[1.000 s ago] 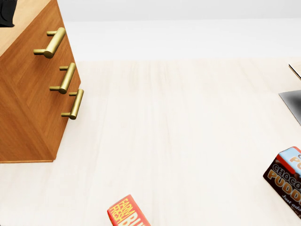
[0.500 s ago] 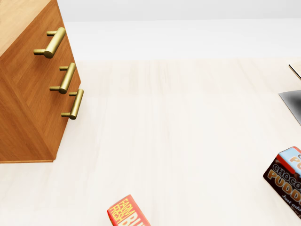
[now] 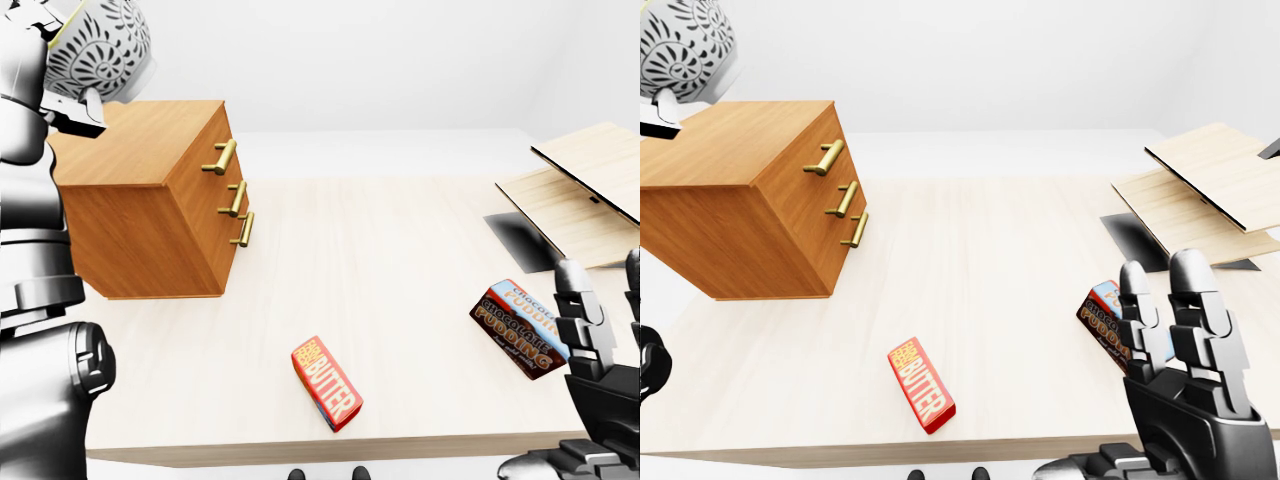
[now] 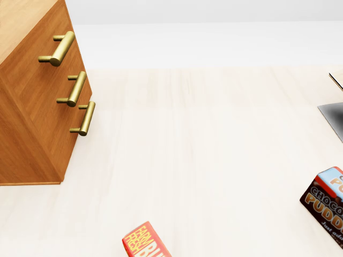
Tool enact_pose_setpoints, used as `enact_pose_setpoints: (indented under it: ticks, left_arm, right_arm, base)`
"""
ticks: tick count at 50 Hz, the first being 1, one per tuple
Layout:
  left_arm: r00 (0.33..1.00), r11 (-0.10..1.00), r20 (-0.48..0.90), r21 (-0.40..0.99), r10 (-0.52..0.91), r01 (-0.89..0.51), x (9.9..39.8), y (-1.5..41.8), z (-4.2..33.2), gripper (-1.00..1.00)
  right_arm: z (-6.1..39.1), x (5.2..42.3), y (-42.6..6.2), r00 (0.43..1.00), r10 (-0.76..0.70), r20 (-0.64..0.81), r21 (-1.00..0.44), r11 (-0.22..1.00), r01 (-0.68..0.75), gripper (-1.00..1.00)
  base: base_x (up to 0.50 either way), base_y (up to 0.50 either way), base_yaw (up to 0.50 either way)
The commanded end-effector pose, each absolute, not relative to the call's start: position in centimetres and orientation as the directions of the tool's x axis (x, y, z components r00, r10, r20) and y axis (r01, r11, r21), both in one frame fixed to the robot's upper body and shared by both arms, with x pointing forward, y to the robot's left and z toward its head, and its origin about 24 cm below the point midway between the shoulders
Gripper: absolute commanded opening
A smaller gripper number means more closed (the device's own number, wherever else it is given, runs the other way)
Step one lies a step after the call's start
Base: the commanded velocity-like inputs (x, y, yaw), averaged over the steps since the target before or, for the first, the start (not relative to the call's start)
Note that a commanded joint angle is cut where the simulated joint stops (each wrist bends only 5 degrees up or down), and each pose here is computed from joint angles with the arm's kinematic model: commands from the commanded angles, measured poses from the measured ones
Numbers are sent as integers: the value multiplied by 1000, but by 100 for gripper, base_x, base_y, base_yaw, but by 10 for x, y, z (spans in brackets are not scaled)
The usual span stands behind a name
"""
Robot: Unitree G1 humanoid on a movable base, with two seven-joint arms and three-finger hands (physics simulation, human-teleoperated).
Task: Close the top drawer of the cabinet and put the bowl on top of it.
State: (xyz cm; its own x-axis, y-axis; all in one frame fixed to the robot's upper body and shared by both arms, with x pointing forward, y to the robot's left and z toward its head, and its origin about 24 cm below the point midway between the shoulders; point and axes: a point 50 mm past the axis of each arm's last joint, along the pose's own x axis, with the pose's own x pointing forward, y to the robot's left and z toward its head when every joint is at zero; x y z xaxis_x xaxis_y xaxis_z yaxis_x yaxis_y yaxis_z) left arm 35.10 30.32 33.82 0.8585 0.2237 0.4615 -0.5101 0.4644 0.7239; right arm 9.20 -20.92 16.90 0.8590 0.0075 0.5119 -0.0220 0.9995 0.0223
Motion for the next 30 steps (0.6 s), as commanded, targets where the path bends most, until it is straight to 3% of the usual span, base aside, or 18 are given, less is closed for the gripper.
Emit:
enact_pose_setpoints:
  ticks: [1,15,30]
  left_arm:
    - [827,460,423,690,370,-558,356,332,334,-100]
    - [823,478,316,692,473,-541,363,351,314,-100]
    - [847,471,267,735,460,-488,372,342,308,-100]
  right_arm:
    - [168,92,-209,863,9,506,21,1000,-22,100]
    - [162,97,-205,881,25,472,24,999,-41,100]
    - [160,98,-203,887,30,462,35,998,-52,100]
  base:
    - [0,0,0]
    - [0,0,0]
    - [0,0,0]
